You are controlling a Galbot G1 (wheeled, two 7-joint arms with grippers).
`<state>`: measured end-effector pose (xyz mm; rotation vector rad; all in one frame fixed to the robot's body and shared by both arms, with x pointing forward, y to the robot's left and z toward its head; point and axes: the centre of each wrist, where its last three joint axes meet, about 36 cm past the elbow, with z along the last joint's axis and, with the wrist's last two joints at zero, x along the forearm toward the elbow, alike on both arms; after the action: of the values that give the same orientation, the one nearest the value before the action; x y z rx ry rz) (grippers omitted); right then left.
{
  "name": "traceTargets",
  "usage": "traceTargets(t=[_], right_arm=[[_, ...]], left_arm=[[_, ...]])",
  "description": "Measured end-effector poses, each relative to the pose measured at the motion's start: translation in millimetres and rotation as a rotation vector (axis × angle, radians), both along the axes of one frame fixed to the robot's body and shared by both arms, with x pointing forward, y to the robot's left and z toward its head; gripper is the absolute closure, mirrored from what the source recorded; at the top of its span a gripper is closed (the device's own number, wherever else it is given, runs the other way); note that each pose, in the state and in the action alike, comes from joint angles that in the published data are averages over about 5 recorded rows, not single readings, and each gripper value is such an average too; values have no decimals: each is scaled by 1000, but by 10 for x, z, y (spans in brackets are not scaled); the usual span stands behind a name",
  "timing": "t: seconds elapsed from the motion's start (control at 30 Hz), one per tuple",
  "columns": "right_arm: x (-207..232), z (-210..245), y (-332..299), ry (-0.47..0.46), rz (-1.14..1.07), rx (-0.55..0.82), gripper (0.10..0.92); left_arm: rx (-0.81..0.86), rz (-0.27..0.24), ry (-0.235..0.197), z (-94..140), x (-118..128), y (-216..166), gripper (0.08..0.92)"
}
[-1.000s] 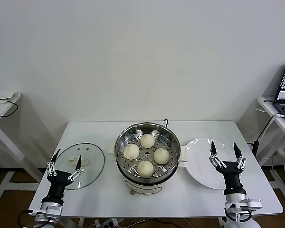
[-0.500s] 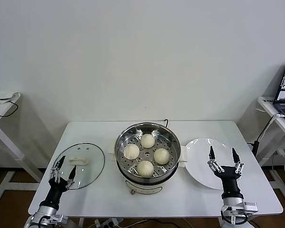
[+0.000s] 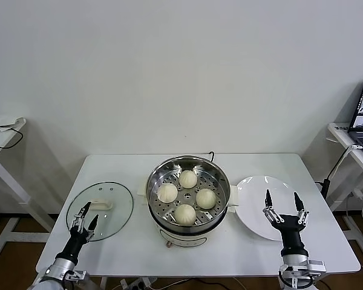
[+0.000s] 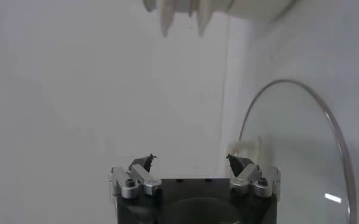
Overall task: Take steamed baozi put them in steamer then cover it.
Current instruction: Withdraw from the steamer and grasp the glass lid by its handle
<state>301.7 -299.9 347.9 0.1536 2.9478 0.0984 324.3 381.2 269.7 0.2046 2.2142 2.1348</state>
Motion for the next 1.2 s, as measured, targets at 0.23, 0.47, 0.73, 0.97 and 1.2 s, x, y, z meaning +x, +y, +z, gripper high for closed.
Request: traceTargets(t=[0.23,0.47,0.73,0.97,1.2], right_arm=[[-5,-25,4,4,0,-5,200],[-2,-44,-16,5,-2,-12,200],[-9,-84,-21,8,-2,-19,200],[-14,-105,-13,11,3,-24,200],[-31,-140,-5,16,6,-30,200]], left_arm=[[30,-1,-1,-57,176,36,177],[45,2,-2,-95,356,37,177],[58,16,1,-140,530,36,177],[63,30,2,-173,648,19,177],[66,44,-7,-160,757,18,177]])
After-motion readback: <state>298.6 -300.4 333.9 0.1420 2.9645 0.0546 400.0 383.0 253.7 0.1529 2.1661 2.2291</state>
